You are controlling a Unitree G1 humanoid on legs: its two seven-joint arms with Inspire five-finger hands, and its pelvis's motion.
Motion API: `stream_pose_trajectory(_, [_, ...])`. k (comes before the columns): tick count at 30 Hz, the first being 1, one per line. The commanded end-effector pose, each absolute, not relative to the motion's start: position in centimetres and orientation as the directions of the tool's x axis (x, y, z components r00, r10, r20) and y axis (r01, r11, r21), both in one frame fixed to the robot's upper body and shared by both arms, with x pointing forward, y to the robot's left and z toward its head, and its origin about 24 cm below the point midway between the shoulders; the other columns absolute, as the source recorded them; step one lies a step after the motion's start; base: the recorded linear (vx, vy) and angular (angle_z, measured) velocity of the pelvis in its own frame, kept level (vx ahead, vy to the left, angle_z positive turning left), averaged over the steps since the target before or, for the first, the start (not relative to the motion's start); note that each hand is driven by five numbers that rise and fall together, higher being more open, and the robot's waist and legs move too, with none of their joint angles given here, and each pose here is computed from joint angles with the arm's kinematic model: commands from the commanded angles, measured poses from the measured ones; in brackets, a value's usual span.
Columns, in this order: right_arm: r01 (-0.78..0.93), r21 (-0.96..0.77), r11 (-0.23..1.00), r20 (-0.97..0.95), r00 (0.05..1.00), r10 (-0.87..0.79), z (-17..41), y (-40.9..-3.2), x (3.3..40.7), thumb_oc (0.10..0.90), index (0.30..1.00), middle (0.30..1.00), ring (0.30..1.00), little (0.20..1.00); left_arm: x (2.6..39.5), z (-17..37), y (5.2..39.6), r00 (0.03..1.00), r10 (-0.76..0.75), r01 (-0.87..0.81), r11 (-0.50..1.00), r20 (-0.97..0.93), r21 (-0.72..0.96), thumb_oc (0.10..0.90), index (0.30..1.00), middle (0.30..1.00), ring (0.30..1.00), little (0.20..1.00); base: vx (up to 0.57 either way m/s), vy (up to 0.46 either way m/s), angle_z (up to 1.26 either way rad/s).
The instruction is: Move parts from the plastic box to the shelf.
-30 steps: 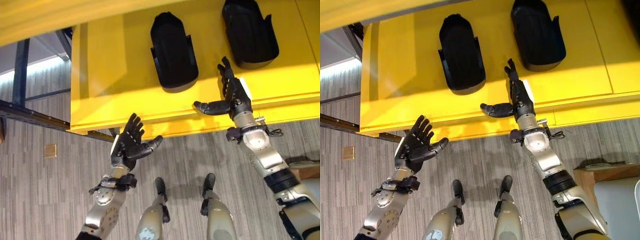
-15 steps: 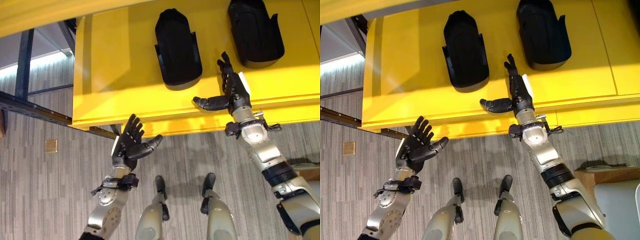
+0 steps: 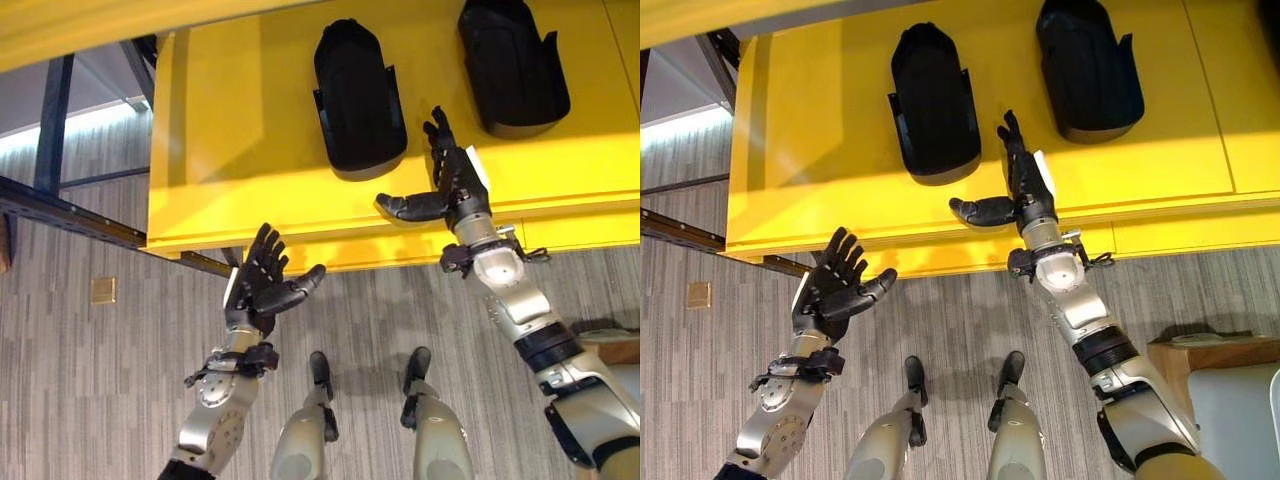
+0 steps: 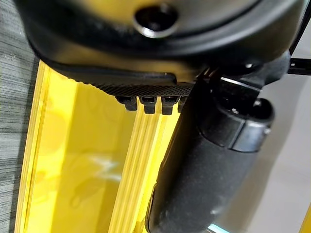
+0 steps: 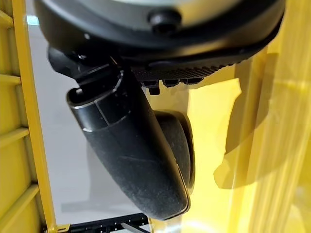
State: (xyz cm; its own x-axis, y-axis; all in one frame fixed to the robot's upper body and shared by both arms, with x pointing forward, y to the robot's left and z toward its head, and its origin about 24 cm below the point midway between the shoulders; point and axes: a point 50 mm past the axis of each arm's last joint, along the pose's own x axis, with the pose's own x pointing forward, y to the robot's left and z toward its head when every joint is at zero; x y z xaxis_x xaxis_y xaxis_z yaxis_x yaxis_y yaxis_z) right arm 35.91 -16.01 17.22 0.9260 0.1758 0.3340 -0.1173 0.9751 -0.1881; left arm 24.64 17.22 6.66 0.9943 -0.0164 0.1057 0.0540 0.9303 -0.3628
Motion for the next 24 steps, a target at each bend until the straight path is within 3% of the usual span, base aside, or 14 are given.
stream_pose_trajectory(1, [-0.282,-0.156,0.947,0.431,0.843,0.322,19.9,-11.0,36.0,0.900,1.000,1.000,1.000,1.000,24.2,10.9,18.4,0.941,0.016,0.102,0.939,0.337,-0.330,0.900,1.000,1.000,1.000,1.000,0.00,0.000,0.00])
stream_pose_trajectory(24, [-0.317,-0.145,0.937,0.433,0.831,0.348,19.9,-9.8,35.8,0.900,1.000,1.000,1.000,1.000,24.2,10.8,18.7,0.943,0.039,0.078,0.939,0.329,-0.335,0.900,1.000,1.000,1.000,1.000,0.00,0.006,0.03])
